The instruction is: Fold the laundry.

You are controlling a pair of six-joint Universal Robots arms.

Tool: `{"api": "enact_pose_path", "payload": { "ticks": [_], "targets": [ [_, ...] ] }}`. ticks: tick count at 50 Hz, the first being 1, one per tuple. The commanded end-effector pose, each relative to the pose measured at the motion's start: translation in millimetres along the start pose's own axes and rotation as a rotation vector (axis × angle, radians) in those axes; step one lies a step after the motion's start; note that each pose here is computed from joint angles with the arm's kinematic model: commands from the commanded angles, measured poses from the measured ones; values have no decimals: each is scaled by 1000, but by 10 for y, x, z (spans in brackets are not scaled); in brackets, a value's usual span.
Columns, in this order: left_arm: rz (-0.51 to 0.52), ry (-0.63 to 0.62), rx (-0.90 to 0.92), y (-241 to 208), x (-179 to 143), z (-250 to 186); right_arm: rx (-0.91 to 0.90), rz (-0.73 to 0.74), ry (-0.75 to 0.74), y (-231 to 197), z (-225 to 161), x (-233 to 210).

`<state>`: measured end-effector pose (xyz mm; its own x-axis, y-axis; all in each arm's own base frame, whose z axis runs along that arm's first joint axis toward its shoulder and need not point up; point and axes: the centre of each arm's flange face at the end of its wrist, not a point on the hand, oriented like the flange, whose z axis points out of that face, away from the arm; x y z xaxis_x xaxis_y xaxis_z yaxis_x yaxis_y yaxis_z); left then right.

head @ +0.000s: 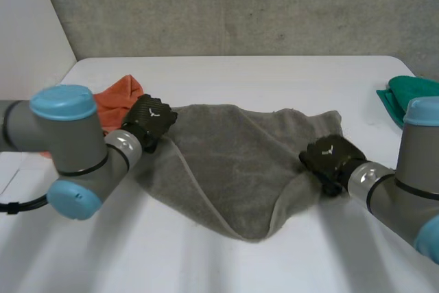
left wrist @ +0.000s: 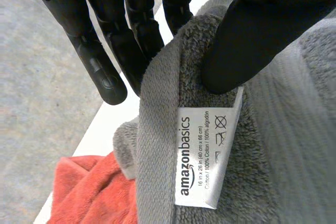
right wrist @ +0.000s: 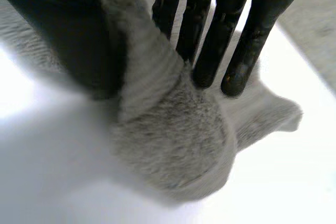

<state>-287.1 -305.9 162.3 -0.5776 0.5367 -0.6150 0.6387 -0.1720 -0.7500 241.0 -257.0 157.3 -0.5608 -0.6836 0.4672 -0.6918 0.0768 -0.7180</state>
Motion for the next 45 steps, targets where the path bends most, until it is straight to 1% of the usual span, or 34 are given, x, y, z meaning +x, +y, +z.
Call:
{"api": "enact_pose_path", "payload": {
  "ticks": [1, 5, 9, 16, 22, 26, 35, 41, 45],
  "targets": [
    [-11, -9, 2, -70, -12, -441, -30, -88, -41, -100, -288, 111],
    [-12, -26, 14, -66, -3, -570, 75, -21, 61, -260, -353, 391],
    [-14, -39, 9, -51, -34, -630, 113, 30, 79, -346, -347, 504],
    [-34, -93, -1, -20, -218, -698, 82, 42, 51, -370, -260, 613],
    [-72, -119, 2, -32, -308, -746, -27, 79, -36, -355, -166, 732],
    [-88, -139, 1, -25, -375, -767, -91, 84, -104, -330, -33, 804],
    [-92, -153, -4, -1, -418, -759, -164, 58, -194, -137, 237, 750],
    [-94, -164, -5, 12, -451, -750, -197, 54, -220, -36, 307, 687],
    [-96, -176, -14, 26, -494, -756, -172, 62, -183, -101, 275, 764]
  ]
}}
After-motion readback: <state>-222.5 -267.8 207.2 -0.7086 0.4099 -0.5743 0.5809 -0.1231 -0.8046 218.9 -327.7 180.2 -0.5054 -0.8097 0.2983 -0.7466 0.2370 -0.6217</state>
